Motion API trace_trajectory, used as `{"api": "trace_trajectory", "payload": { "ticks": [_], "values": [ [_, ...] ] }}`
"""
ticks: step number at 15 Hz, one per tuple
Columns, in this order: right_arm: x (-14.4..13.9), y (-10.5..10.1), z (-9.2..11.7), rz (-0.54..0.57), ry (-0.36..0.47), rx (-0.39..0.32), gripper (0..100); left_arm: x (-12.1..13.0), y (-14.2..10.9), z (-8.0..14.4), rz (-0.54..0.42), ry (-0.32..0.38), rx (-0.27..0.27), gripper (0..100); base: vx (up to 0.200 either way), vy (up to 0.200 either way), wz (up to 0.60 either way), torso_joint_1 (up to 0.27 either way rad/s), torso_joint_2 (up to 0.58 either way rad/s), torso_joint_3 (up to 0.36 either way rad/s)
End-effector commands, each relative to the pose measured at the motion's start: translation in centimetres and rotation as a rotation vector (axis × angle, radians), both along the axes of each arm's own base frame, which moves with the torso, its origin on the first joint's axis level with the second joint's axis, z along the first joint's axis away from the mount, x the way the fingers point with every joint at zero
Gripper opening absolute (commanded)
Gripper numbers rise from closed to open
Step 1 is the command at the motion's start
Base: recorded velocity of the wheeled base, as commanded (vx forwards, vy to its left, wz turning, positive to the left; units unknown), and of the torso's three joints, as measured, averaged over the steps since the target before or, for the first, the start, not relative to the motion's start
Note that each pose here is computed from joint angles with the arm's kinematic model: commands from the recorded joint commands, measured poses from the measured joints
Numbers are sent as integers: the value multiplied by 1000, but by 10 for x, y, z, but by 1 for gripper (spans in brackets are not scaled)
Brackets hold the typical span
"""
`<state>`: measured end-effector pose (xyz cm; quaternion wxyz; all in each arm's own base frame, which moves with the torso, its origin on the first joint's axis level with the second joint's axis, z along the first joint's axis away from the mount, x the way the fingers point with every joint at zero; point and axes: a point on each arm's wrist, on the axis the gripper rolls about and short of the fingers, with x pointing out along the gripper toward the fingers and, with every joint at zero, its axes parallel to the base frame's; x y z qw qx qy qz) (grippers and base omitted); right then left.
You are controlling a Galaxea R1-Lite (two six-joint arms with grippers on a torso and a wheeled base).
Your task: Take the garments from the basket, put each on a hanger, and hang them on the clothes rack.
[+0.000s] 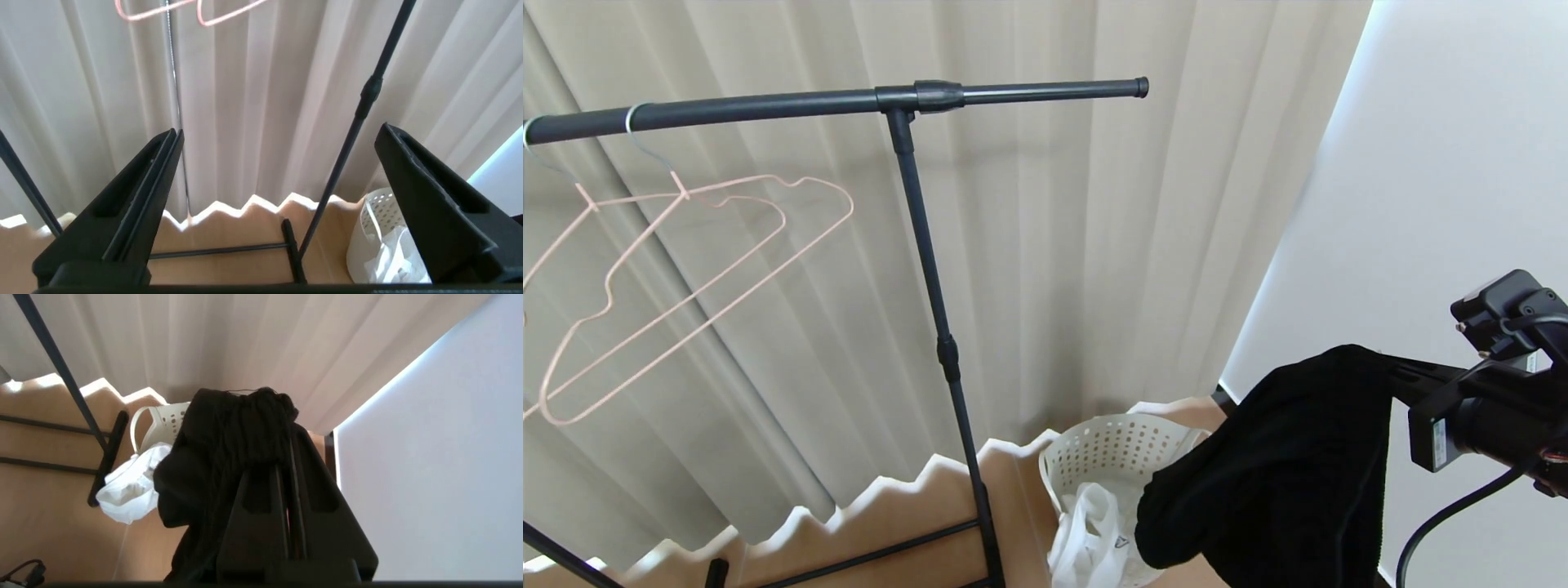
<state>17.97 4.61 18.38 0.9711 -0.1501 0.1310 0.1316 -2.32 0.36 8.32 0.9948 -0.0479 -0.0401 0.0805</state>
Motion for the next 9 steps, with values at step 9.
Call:
{"api": "trace_trajectory", "payload": {
  "ticks": [9],
  "values": [
    [0, 0, -2, 1, 8, -3, 0, 0, 0, 0, 1, 0, 0, 100, 0, 0, 0, 228, -553, -327]
  ]
}}
